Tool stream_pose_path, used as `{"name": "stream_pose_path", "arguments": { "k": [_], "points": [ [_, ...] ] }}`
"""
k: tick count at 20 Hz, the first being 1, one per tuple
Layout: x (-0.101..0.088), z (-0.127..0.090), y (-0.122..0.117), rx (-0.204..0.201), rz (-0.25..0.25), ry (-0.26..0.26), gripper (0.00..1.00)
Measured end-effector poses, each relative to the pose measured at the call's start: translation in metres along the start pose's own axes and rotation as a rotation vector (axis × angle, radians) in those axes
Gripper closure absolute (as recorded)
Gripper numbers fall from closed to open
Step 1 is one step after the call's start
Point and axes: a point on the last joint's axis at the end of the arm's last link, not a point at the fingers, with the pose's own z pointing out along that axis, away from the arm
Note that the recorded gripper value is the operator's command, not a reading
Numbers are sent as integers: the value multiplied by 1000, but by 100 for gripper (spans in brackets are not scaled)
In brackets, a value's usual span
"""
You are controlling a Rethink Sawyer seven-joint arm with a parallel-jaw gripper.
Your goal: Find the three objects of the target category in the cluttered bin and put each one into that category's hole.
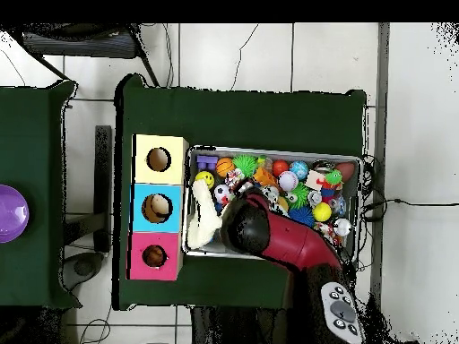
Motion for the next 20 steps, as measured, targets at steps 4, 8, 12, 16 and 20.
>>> {"name": "stream_pose_path", "arguments": {
  "k": [4, 8, 12, 16, 20],
  "points": [
    [7, 16, 1, -6, -15, 4, 0],
    [19, 31, -1, 3, -26, 29, 0],
    [29, 38, 0, 16, -42, 40, 0],
    [36, 35, 3, 36, -68, 43, 0],
    [37, 34, 1, 45, -83, 35, 0]
  ]
}}
